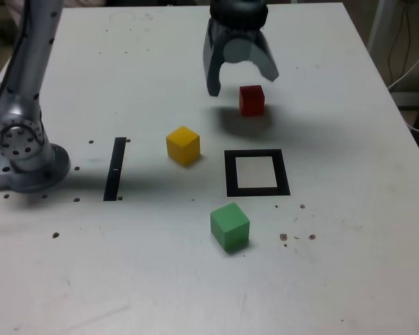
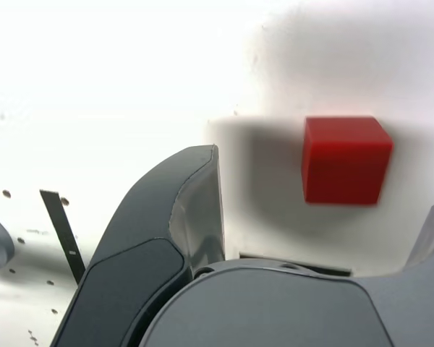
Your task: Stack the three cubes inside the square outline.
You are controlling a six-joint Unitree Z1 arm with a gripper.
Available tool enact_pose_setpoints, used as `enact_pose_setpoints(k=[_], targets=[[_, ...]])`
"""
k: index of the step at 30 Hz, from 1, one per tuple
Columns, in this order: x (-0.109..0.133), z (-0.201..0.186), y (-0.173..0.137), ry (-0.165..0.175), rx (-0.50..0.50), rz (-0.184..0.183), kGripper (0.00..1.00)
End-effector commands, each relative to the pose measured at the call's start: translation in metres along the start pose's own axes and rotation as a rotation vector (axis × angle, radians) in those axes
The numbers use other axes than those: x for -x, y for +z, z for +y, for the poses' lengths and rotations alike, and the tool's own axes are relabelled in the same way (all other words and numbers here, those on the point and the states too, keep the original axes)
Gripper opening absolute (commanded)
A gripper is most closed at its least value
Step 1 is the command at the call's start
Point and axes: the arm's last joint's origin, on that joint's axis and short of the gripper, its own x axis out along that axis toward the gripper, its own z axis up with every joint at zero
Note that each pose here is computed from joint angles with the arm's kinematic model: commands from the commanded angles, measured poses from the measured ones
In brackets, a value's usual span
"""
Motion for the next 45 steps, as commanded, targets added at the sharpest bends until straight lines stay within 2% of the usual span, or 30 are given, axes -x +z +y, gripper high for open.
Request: enact_pose_setpoints(k=[1,7,13,30,33,39,45], targets=[[-0.004,0.001,0.003,0.012,0.002,0.013,1.00],[-0.009,0.003,0.009,0.026,0.008,0.030,1.00],[-0.017,0.002,0.015,0.000,0.000,0.039,0.96],[-0.027,0.003,0.034,-0.025,-0.027,-0.019,0.81],[-0.031,0.004,0.036,-0.036,-0.023,-0.020,0.75],[-0.034,0.009,0.037,-0.044,-0.005,-0.029,0.54],[-0.035,0.015,0.037,-0.054,0.015,-0.041,0.45]])
